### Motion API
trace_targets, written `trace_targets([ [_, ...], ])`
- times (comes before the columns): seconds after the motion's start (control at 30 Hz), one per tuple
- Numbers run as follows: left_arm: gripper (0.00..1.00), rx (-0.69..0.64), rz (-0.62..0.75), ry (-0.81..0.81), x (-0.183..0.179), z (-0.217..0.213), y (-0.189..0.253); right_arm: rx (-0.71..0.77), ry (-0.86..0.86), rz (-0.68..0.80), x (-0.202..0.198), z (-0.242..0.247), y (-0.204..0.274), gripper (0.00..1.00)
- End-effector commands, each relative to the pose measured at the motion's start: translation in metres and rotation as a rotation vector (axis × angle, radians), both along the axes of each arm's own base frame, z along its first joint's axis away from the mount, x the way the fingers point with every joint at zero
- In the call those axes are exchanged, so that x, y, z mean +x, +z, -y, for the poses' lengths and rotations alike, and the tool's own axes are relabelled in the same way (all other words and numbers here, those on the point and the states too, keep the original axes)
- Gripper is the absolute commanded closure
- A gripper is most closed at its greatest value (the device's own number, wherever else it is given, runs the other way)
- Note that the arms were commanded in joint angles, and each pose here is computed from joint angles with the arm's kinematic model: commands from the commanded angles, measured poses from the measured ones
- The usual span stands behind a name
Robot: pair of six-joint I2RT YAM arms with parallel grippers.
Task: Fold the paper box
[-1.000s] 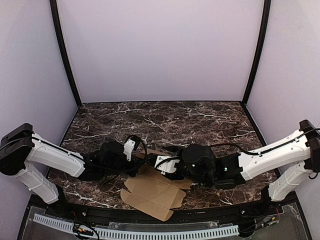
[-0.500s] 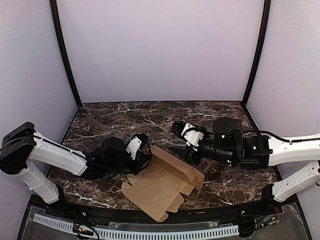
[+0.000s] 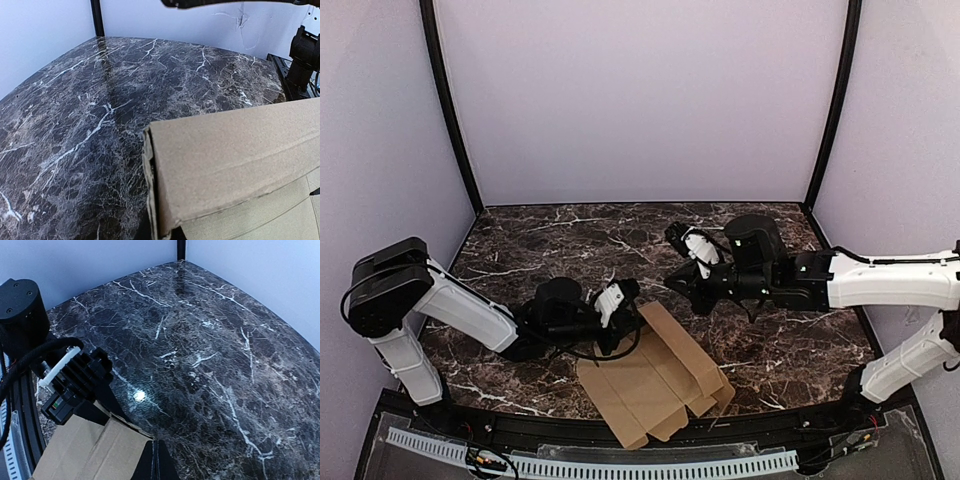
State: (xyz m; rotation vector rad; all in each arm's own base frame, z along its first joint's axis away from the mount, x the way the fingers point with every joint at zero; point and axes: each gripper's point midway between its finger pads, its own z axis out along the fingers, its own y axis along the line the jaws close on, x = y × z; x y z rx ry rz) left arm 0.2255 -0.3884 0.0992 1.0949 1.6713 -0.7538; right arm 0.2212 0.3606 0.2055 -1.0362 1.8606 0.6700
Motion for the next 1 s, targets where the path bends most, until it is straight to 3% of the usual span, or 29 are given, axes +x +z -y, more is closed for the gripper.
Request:
trace_targets([
  [0.0,1.00,-0.071,0.050,-0.060,-0.005,0.011,0.013,0.108,0.051,-0.096,-0.006,-0.021,0.002,1.00],
  [0.53,1.00,-0.060,0.020,-0.033,0.000,0.013,-0.015,0.143,-0.011,-0.210,0.002,-0.035,-0.056,1.00],
  [0.8,1.00,-0.051,-0.010,-0.013,0.002,0.012,-0.028,0.091,-0.034,-0.239,-0.003,-0.040,-0.088,1.00],
  [0.97,0.95,-0.042,-0.028,-0.009,0.002,0.012,-0.035,0.069,-0.060,-0.240,-0.005,-0.038,-0.101,1.00],
])
